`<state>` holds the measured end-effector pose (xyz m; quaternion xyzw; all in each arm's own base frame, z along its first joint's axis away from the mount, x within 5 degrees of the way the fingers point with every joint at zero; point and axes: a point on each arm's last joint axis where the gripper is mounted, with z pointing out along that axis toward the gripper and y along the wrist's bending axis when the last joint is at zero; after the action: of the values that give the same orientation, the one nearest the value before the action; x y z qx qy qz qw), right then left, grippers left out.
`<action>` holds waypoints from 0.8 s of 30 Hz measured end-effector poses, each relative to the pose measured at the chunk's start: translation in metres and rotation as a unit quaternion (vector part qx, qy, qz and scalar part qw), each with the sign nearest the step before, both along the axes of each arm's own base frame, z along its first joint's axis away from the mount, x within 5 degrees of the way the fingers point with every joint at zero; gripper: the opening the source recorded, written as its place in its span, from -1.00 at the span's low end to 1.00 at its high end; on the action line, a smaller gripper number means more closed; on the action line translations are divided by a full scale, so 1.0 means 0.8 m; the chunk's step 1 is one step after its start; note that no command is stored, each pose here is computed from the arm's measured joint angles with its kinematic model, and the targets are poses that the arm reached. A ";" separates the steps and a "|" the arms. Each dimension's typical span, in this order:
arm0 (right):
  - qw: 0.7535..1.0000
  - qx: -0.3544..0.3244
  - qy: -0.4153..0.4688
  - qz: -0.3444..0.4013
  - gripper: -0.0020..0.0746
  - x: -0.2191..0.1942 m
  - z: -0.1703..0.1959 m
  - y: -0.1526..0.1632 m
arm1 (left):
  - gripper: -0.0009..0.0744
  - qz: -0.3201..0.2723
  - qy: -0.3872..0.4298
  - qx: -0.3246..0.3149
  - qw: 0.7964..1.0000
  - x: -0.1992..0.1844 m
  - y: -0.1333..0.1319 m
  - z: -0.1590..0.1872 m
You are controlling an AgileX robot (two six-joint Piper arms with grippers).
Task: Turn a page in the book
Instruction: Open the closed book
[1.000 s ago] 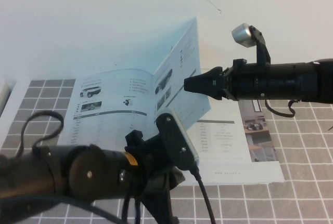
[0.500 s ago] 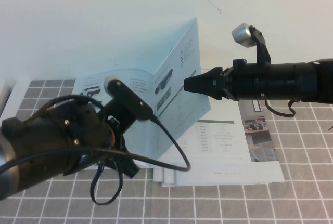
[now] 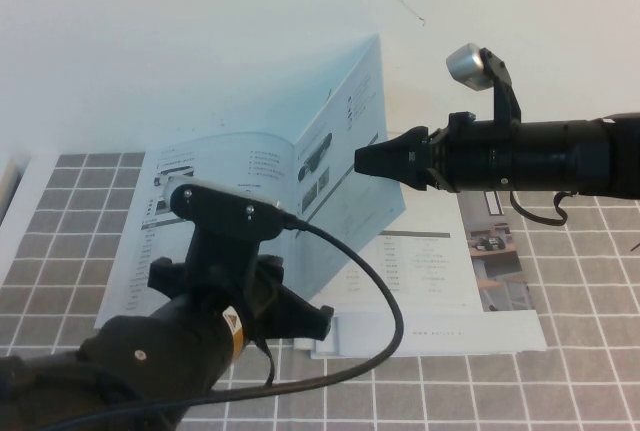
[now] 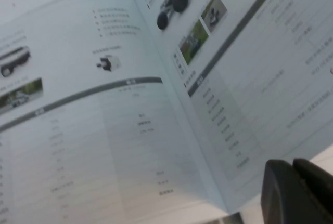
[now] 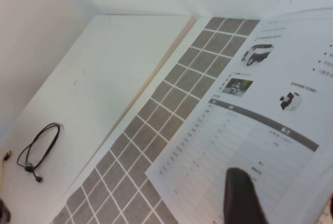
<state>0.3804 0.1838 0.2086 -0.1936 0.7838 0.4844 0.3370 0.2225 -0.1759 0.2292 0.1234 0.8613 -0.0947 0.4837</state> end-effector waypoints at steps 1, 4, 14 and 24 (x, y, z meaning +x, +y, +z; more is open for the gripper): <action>1.000 0.000 0.000 0.000 -0.02 0.000 0.000 0.000 | -0.99 0.000 0.007 -0.009 1.000 -0.003 -0.001 -0.003; 1.000 0.000 0.000 0.000 -0.02 0.000 0.000 0.000 | -0.99 -0.007 0.029 -0.040 0.999 -0.013 -0.010 -0.008; 1.000 0.000 0.000 0.000 -0.02 0.000 0.000 0.000 | -0.99 -0.277 -0.045 0.181 0.943 -0.034 -0.032 -0.013; 1.000 0.000 0.000 0.000 -0.02 0.000 0.000 0.000 | -0.99 -0.310 0.062 0.399 0.861 -0.036 -0.002 -0.032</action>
<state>0.3804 0.1838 0.2086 -0.1935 0.7839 0.4842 0.3370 0.1934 -0.1773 0.2036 0.5603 0.7710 0.1051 0.2840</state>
